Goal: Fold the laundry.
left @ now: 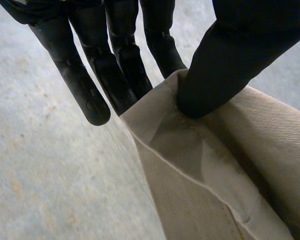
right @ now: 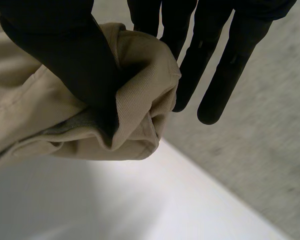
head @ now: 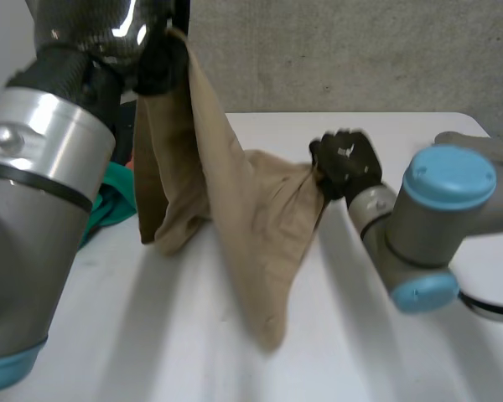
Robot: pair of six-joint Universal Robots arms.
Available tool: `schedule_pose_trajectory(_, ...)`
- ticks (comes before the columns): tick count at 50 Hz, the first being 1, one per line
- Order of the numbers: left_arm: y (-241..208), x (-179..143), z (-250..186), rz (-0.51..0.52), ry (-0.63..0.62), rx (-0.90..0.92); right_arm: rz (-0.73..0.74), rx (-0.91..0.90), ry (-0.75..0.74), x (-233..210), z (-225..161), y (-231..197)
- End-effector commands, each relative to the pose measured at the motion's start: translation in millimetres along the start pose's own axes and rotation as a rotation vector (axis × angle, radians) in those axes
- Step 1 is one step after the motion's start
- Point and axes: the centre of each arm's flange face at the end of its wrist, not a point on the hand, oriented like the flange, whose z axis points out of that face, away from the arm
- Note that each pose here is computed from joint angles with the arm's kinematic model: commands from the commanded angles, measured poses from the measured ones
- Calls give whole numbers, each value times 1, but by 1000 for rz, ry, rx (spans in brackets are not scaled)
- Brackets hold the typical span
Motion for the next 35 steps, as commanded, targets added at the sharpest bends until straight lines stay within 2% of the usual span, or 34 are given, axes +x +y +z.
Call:
schedule_pose_trajectory(1, 36, 7, -25, 16, 39, -145, -118, 2, 82, 42, 61, 13)
schedule_pose_trajectory(8, 83, 17, -59, 31, 89, -318, -143, 39, 152, 74, 106, 43)
schedule_pose_trajectory(12, 114, 25, -71, 41, 123, -426, -145, 43, 138, 77, 111, 53)
schedule_pose_trajectory(16, 125, 28, -73, 50, 133, -466, -140, 43, 111, 74, 102, 38)
schedule_pose_trajectory(18, 124, 26, -69, 52, 125, -456, -138, 47, 113, 76, 92, 21)
schedule_pose_trajectory(22, 120, 21, -59, 52, 102, -430, -138, 26, 122, 86, 45, -26)
schedule_pose_trajectory(26, 113, 16, -50, 51, 83, -399, -111, -79, 90, 81, -1, -44)
schedule_pose_trajectory(29, 107, 15, -45, 47, 79, -374, -75, -203, 41, 73, -28, -36)
schedule_pose_trajectory(32, 104, 15, -41, 45, 75, -361, 12, -389, -20, 59, -58, -10)
schedule_pose_trajectory(35, 101, 14, -38, 44, 73, -346, 105, -464, -46, 44, -83, 1)
